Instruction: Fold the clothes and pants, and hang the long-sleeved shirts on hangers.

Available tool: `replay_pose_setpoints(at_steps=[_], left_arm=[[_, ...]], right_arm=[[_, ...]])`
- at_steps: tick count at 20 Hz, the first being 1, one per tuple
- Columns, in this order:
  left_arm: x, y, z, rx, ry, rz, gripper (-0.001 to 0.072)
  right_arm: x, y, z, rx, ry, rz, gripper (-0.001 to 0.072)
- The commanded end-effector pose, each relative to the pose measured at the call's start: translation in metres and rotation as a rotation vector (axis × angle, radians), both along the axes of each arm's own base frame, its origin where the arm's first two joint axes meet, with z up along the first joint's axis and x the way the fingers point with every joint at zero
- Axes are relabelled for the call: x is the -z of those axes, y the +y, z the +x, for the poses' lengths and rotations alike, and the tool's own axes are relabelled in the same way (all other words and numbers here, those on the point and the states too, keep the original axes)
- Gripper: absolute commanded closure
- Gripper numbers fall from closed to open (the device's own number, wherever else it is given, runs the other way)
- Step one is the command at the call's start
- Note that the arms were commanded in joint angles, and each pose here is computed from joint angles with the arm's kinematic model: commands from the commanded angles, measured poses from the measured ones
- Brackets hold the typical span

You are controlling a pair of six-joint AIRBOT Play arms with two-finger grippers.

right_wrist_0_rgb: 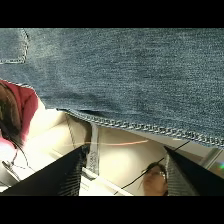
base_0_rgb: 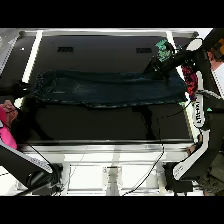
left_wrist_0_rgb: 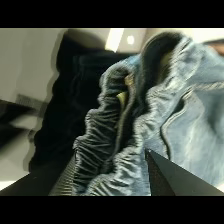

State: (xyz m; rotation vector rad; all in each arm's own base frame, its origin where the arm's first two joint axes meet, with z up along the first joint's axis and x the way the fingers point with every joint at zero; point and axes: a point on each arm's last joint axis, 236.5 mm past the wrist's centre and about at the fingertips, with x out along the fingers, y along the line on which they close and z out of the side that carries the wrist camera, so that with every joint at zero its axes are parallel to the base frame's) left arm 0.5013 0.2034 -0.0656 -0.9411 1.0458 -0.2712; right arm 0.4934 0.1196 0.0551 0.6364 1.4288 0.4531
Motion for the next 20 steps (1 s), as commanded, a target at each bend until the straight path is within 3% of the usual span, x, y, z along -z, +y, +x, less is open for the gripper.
replay_pose_setpoints(at_steps=[1,15,16,17,18,19,20], left_arm=[[0.016,-0.008,-0.004,0.056,-0.001,-0.013,0.0213],[0.018,-0.069,0.010,0.181,0.013,-0.037,0.0219],[0.016,-0.072,0.008,0.193,0.016,-0.052,0.0244],[0.011,-0.076,0.007,0.207,0.002,-0.069,0.0397],[0.003,-0.080,0.010,0.221,-0.039,-0.088,0.0603],[-0.009,-0.085,0.014,0.241,-0.105,-0.115,0.0672],[-0.022,-0.089,0.018,0.243,-0.152,-0.150,0.0673]], right_arm=[[0.000,0.001,0.000,0.000,0.001,0.000,0.0148],[-0.001,0.021,0.003,-0.019,-0.029,0.001,0.0149],[-0.001,0.029,0.003,-0.028,-0.037,0.002,0.0150],[-0.002,0.038,0.004,-0.038,-0.048,0.003,0.0152],[-0.003,0.050,0.007,-0.043,-0.072,0.006,0.0179],[-0.005,0.063,0.013,-0.043,-0.107,0.010,0.0275],[-0.008,0.079,0.019,-0.058,-0.165,0.012,0.0488]])
